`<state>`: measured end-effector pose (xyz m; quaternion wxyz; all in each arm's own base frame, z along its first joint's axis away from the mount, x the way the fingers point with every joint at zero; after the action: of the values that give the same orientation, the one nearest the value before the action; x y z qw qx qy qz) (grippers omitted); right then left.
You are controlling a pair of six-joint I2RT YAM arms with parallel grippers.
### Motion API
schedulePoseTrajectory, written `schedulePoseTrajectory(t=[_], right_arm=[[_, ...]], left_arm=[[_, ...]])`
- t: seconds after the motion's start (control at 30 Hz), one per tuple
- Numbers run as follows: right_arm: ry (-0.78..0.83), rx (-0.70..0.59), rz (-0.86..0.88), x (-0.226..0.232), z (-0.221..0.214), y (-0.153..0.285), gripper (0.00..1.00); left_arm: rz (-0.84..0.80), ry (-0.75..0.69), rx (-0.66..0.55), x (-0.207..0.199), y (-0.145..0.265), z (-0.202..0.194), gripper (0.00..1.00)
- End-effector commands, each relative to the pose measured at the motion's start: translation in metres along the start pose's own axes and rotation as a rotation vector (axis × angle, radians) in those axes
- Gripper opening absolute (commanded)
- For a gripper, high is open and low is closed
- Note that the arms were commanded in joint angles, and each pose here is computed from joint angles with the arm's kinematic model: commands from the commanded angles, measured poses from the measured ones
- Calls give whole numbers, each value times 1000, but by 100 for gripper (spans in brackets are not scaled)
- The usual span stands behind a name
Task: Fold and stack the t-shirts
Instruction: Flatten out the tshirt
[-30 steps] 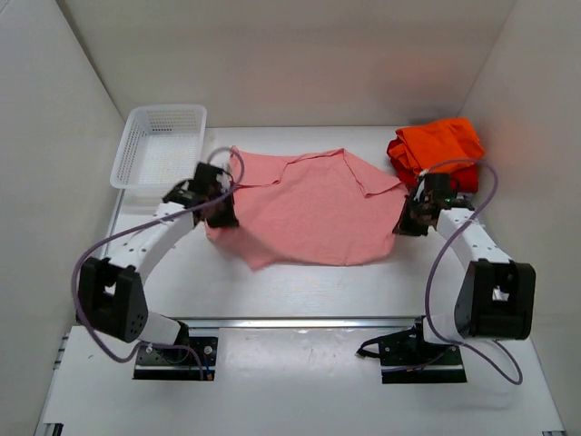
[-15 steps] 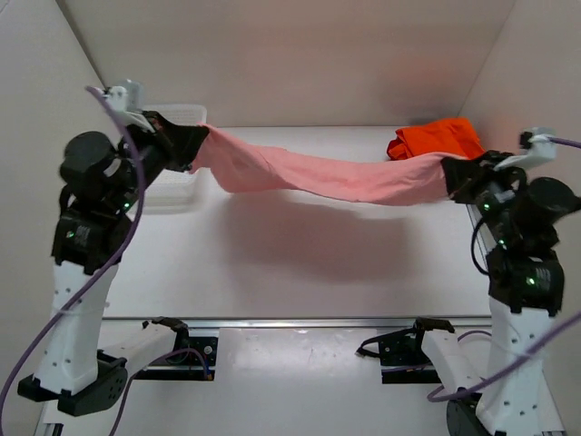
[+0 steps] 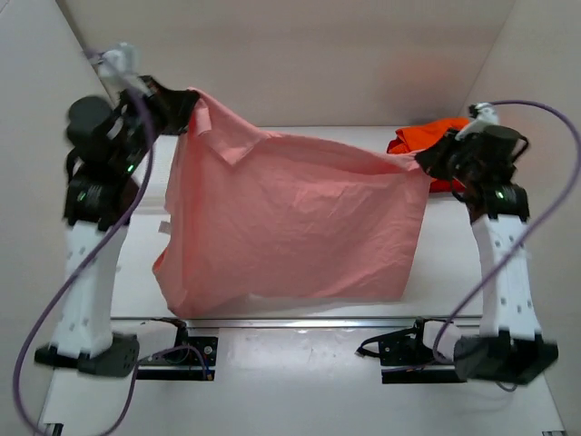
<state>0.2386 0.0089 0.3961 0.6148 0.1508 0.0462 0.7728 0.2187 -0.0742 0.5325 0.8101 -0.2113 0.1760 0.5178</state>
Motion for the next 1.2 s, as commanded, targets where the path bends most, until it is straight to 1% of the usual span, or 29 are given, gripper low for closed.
schedulePoseTrajectory(t=[0.0,0.03,0.07,0.13,0.17,0.2,0.23,0.27,0.3,0.33,0.37,0.47,0.5,0.53,0.6,0.63,0.67,0.73,0.77,0.83,0.87,0.9,0.93,0.97,1.03,1.07,1.1,1.13,1.17], right_arm=[[8,91,35,-10,-17,-51,0],[-4,115,53,-15,-20,-67,0],[-11,116,65,-19,-17,-82,0],[-4,91,76,-22,-6,-98,0],[10,65,79,-21,6,-107,0],[20,59,86,-20,11,-110,0],[63,11,83,-14,43,-116,0],[82,-22,76,-11,60,-114,0],[96,-48,62,-10,74,-109,0],[100,-46,54,-11,78,-107,0],[103,-64,54,-12,87,-104,0],[94,-60,47,-23,88,-99,0],[76,-36,51,-26,78,-102,0],[69,-27,51,-30,72,-101,0],[30,4,79,-37,53,-103,0],[18,19,88,-42,42,-104,0],[-6,38,90,-47,34,-104,0],[-33,105,93,-54,4,-106,0],[-39,109,89,-57,-2,-105,0],[-76,194,118,-60,-40,-105,0],[-91,224,121,-59,-52,-104,0],[-111,268,128,-59,-71,-99,0],[-135,315,132,-57,-91,-94,0],[-141,343,134,-56,-101,-91,0],[-192,457,121,-50,-137,-80,0],[-216,519,91,-47,-154,-73,0],[-237,558,82,-44,-163,-70,0],[-268,632,47,-43,-180,-61,0],[-297,707,26,-41,-197,-52,0]], left_arm=[[81,47,175,60,-74,-48,0],[87,69,233,74,-92,-62,0],[91,80,255,85,-108,-67,0],[80,80,258,92,-130,-62,0],[104,84,278,107,-143,-67,0],[88,73,246,101,-147,-51,0],[66,62,189,100,-162,-21,0],[62,69,132,106,-160,-10,0],[38,95,120,102,-154,-3,0],[38,87,100,102,-149,6,0],[38,94,101,102,-145,6,0],[29,92,126,98,-132,1,0],[19,87,115,92,-124,4,0],[24,94,122,93,-118,-2,0],[50,126,173,104,-108,-29,0],[29,123,169,93,-97,-31,0],[52,151,210,103,-93,-52,0],[82,188,278,111,-65,-87,0],[84,188,281,111,-58,-93,0],[113,226,340,115,-28,-127,0],[119,240,365,115,-19,-136,0],[132,266,410,117,-3,-156,0],[142,272,394,114,8,-159,0],[176,299,444,123,18,-182,0],[240,338,519,135,46,-220,0],[258,344,529,136,53,-225,0],[291,357,574,142,63,-242,0],[324,370,610,146,72,-255,0],[336,372,628,147,78,-260,0]])
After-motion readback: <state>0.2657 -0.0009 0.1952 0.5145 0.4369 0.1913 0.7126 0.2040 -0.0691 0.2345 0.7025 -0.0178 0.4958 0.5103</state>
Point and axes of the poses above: each gripper's point midway between its finger pads, its own y axis back along the fingers, its own x axis along the line the jaws close on, z = x × y, the point moved 10 cm from there along y, back along the fingers, and after that the axes turned 12 degrees about y, right-handed, at the moved point
